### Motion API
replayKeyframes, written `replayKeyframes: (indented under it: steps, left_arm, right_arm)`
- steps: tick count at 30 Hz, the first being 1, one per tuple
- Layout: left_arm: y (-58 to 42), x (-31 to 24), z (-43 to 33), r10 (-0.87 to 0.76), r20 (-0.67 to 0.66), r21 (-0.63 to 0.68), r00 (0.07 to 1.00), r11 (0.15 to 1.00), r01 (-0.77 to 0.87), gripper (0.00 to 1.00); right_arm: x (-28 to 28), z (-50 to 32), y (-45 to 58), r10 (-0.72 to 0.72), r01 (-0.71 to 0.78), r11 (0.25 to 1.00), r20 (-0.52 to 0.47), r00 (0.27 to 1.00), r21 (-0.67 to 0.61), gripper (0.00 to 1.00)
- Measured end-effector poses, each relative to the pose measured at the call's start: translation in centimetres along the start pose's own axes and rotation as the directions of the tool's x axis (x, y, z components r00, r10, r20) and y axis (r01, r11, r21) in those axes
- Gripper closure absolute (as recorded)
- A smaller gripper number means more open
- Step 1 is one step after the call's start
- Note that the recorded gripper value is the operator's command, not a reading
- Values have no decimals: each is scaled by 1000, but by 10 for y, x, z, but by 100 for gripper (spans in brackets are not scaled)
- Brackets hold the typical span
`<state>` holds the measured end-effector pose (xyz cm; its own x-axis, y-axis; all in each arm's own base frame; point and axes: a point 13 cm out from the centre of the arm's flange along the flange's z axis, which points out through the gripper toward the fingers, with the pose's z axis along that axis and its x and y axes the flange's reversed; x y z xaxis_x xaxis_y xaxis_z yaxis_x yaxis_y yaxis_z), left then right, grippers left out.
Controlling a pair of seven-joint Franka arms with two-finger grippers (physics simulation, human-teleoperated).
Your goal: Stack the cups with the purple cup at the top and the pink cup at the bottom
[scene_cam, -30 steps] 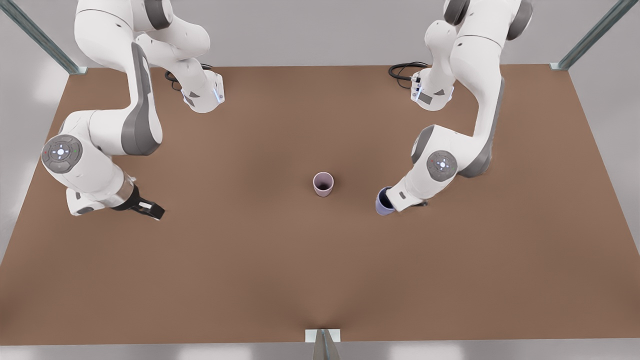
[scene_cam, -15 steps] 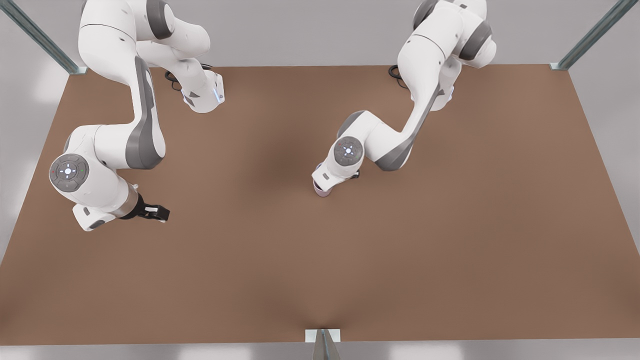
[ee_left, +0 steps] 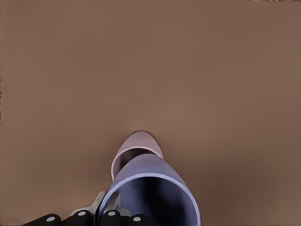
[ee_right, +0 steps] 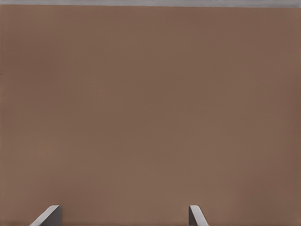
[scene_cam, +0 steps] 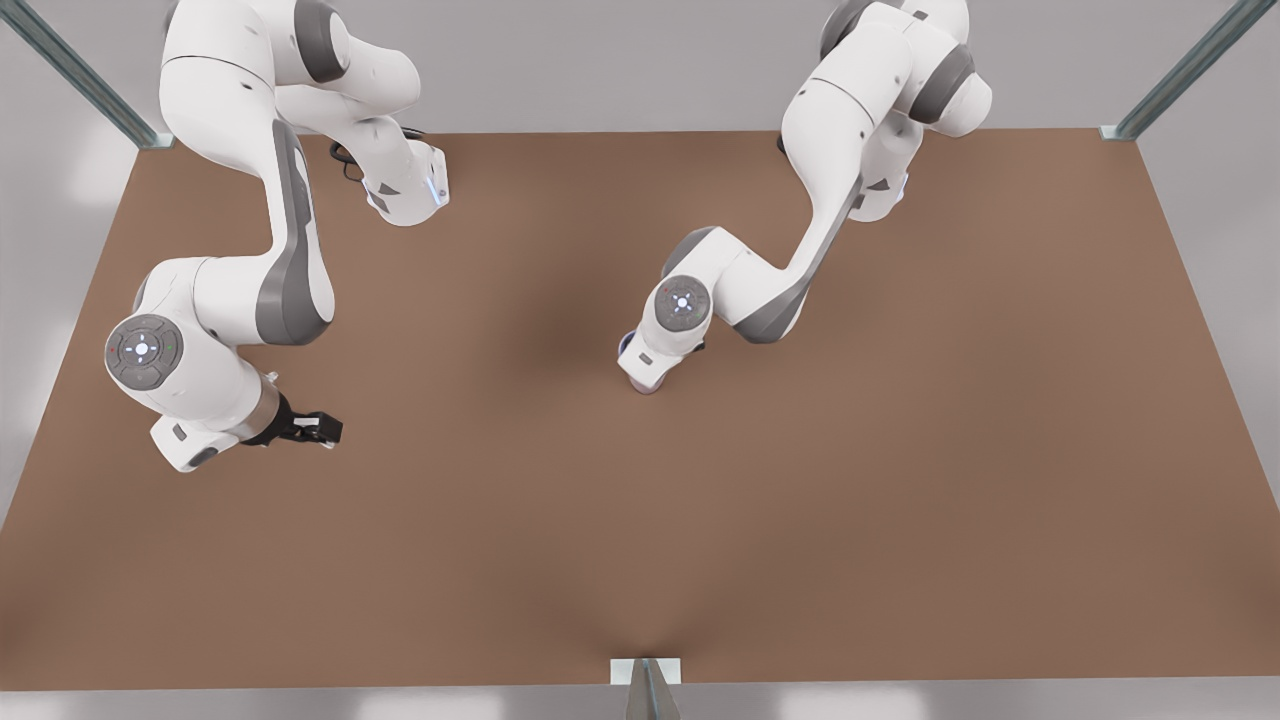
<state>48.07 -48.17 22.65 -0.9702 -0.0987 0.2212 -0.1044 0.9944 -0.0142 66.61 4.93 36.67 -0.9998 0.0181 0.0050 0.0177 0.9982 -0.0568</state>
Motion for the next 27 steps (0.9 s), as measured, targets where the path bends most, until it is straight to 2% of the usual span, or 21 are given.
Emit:
replayKeyframes:
  steps: [27]
  left_arm:
    - [7,7,21,-124,-13,-36,992,992,124,79]
  right_arm:
    - [-9,-16,10,-76,76,997,39,996,-3,0]
